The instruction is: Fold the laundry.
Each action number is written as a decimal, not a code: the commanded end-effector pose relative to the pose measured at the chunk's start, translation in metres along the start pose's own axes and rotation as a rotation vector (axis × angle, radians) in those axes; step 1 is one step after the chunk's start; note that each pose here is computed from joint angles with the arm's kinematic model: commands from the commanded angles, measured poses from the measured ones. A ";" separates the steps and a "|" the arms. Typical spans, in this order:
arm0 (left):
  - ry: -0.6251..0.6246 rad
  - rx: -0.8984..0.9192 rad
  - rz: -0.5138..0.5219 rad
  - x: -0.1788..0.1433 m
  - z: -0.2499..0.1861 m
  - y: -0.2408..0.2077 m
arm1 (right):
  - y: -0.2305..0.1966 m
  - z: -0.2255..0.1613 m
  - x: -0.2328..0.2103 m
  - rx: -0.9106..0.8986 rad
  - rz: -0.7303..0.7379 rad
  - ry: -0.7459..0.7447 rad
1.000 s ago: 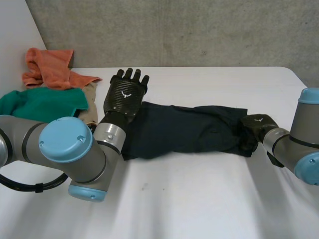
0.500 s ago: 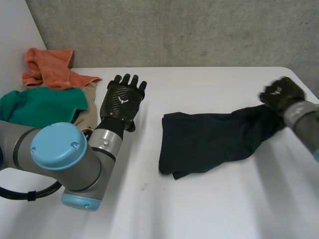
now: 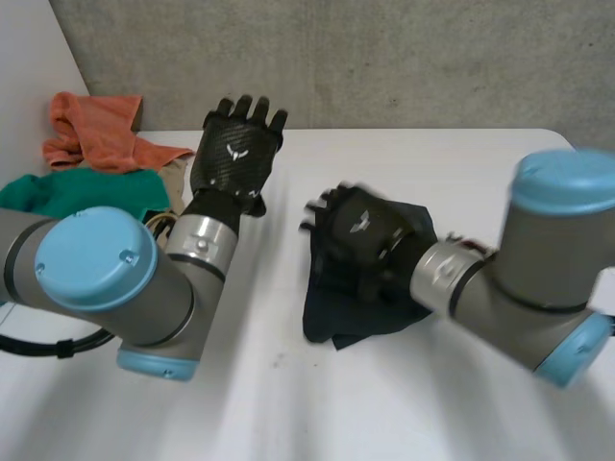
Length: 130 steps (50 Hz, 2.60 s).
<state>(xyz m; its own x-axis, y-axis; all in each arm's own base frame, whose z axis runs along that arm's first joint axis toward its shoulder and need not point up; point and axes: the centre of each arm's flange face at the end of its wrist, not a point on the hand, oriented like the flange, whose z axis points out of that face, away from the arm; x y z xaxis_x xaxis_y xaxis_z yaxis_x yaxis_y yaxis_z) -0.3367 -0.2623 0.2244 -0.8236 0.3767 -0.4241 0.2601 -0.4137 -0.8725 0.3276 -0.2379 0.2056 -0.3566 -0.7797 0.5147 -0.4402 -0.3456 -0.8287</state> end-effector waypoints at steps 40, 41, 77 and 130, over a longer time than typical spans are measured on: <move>0.311 -0.173 -0.004 0.118 -0.013 0.050 | 0.058 -0.005 0.114 -0.225 0.482 0.357; 0.316 -0.170 -0.006 0.118 -0.015 0.046 | 0.056 -0.004 0.114 -0.221 0.481 0.349; 0.151 -0.099 -0.101 0.062 -0.007 -0.028 | 0.098 0.029 0.061 -0.359 0.520 0.098; 0.299 -0.526 -0.103 0.102 -0.015 0.076 | 0.117 0.033 0.049 -0.393 0.282 0.119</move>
<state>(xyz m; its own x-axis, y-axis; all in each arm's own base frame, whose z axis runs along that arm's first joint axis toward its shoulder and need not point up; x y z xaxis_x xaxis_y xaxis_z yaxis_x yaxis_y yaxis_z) -0.3941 -0.2411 0.1195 -0.7178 0.6378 -0.2793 0.4272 0.0868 -0.9000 0.2863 -0.3318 0.1416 -0.6215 -0.7343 0.2732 -0.5317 0.1392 -0.8354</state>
